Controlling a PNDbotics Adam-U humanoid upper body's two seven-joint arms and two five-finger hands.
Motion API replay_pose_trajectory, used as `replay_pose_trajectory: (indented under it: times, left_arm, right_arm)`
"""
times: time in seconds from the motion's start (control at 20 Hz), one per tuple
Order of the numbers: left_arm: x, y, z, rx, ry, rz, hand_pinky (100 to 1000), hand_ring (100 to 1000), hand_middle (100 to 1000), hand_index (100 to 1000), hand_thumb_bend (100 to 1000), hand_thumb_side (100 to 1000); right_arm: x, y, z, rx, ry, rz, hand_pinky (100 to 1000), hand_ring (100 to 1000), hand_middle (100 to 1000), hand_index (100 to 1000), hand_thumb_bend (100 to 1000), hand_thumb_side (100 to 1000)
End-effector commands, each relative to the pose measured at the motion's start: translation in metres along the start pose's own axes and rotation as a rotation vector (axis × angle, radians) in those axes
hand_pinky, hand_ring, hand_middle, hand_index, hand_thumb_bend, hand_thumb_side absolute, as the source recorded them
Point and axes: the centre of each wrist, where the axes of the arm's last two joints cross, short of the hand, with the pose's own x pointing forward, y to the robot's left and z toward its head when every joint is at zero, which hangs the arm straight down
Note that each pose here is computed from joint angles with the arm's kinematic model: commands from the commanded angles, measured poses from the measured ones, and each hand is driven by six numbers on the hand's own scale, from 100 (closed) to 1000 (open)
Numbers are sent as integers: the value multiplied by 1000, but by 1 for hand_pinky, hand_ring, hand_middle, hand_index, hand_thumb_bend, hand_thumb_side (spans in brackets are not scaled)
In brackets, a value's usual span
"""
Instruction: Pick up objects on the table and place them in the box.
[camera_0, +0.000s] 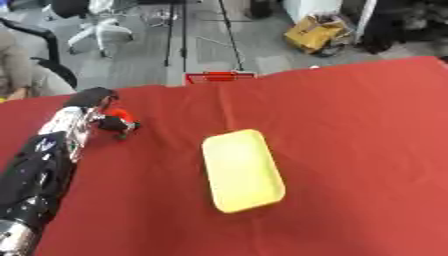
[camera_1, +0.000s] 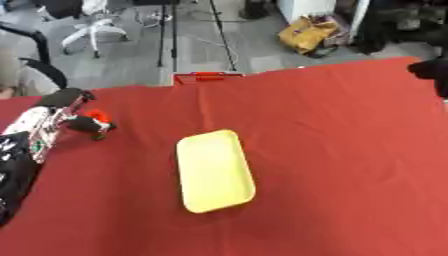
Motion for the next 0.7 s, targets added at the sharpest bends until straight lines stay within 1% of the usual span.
replay_pose_trajectory:
  times: [0.05,0.1,0.2,0.35,0.4,0.7]
  left_arm:
    - [-7,13,-1,28,15,4,750,754,779,893,710,545]
    - [-7,12,-1,22,17,3,750,754,778,892,706,543]
    - [-8,11,-1,9,23,2,745,751,776,891,670,532]
    - [-9,9,-1,-1,42,5,738,747,776,888,654,533]
    - [-10,8,-1,-2,51,7,735,746,776,886,632,535]
    - [-13,-3,0,-6,98,11,730,743,773,885,617,540]
  right_arm:
    - [3,-5,-5,2,-23,13,747,705,843,943,441,884]
    - [3,-5,-5,2,-23,13,747,705,843,943,441,884]
    - [3,-5,-5,2,-22,13,747,705,843,944,441,884]
    - [3,-5,-5,2,-21,13,747,705,843,944,441,885]
    - [3,-5,-5,2,-21,14,748,705,843,944,440,885]
    - [3,-5,-5,2,-22,12,748,705,843,944,436,889]
